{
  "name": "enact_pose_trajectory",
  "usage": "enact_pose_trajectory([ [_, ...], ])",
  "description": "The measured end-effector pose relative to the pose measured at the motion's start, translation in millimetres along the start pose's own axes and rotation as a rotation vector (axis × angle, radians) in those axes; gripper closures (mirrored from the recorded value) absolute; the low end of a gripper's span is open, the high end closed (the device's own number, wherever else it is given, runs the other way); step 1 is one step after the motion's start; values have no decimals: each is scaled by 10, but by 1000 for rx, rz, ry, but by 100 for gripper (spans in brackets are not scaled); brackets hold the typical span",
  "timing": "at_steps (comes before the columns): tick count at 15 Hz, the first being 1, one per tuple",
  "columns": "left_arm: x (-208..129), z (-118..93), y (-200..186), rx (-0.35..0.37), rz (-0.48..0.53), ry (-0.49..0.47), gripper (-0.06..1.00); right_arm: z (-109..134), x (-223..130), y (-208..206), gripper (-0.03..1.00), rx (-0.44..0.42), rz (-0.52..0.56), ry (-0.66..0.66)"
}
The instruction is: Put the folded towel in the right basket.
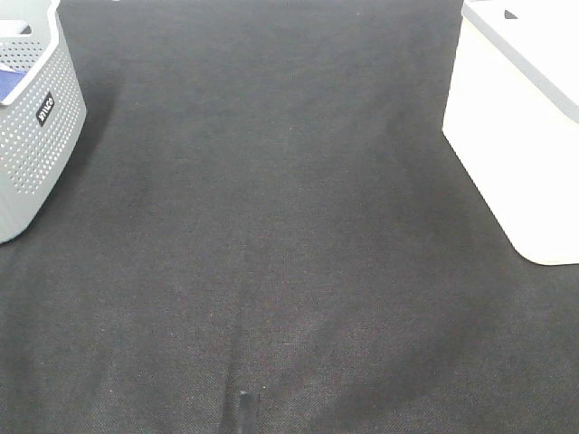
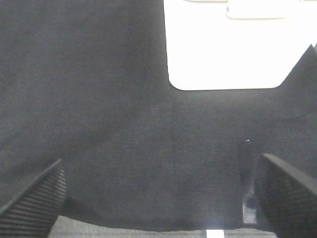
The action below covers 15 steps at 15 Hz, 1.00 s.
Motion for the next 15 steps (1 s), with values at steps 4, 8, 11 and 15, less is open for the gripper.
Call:
enact_pose_trajectory([
  [4,0,0,0,0,0,0,-5,-10,-119,230,-2,0,-14,27],
  [8,0,0,0,0,0,0,-5,-11,-182,295,-2,1,14,30],
  [11,0,0,0,0,0,0,-5,-10,-182,295,-2,2,14,30],
  [15,0,0,0,0,0,0,-5,-5,-182,295,-2,6,14,32],
])
Point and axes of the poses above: a point on each arm's last joint axis where the gripper is mounted, y pointing out along that axis toward the gripper, z along the wrist's bending axis when the last joint is at zero, x = y × z, the point moved 4 cm from there along y, pointing out along that axis toward the gripper, and after that the axes turned 6 degrees about y, right-handed, at the moved point
